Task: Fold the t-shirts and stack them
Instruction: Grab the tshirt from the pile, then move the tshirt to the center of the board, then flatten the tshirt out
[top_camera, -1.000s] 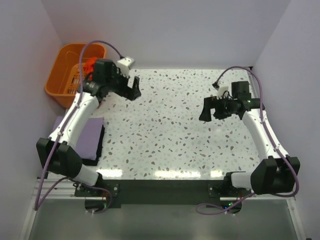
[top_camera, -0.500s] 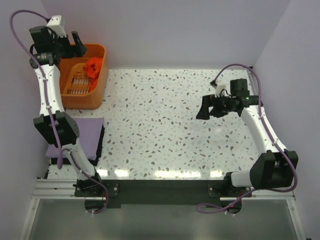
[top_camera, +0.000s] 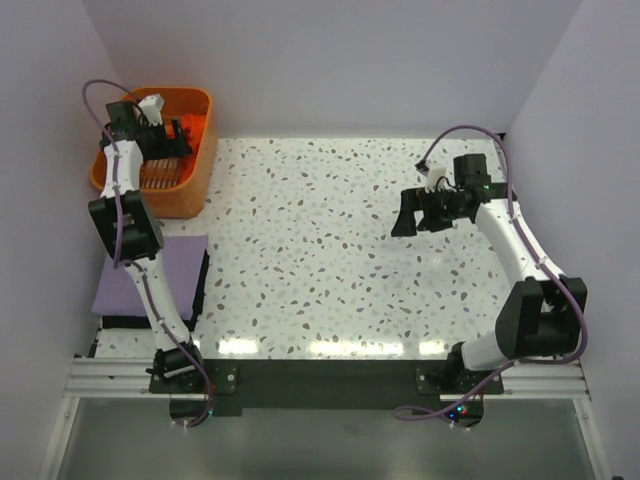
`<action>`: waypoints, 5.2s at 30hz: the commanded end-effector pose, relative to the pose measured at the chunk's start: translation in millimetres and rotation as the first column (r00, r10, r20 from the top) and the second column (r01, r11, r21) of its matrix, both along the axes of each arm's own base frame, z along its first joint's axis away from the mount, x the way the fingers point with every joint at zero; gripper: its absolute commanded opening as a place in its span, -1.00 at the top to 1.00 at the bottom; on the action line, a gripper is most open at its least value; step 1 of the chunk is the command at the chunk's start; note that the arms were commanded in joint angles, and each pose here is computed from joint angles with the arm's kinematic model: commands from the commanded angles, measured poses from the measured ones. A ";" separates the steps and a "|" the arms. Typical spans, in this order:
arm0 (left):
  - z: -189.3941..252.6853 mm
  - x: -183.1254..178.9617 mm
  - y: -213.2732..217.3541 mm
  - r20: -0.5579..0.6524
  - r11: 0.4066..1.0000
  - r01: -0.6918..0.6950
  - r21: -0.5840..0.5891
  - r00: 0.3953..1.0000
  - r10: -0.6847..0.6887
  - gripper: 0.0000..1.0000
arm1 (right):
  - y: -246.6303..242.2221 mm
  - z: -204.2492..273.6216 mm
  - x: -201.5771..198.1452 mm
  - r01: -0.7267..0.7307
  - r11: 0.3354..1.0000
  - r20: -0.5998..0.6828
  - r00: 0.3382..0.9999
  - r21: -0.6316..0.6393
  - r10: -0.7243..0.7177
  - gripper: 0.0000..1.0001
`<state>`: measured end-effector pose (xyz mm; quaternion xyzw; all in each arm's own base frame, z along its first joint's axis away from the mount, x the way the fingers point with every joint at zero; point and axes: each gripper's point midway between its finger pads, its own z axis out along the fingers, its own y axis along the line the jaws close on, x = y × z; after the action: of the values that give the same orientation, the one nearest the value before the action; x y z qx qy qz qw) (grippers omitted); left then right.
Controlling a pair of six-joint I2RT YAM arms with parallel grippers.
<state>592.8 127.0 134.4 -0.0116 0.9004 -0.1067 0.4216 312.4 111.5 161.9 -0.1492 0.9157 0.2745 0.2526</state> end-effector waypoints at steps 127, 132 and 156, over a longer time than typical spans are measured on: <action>-9.6 -189.2 -360.9 -0.110 0.655 0.753 0.058 0.657 -0.746 -0.16 | -130.4 -90.6 -33.1 -0.420 0.748 -0.346 0.899 -0.514 0.267 1.00; -45.4 -173.7 -389.0 -0.161 0.627 0.772 0.105 0.636 -0.755 -0.16 | -128.2 -84.6 -31.4 -0.405 0.758 -0.332 0.907 -0.511 0.261 1.00; -139.2 -203.9 -414.3 -0.378 0.551 0.806 0.216 0.590 -0.714 0.76 | -128.7 -84.2 -32.7 -0.400 0.757 -0.319 0.910 -0.517 0.264 1.00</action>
<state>392.9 -295.3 17.3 0.4513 0.8502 -0.1306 0.2375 275.1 -18.3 65.7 -0.3424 0.9383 0.0449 0.0159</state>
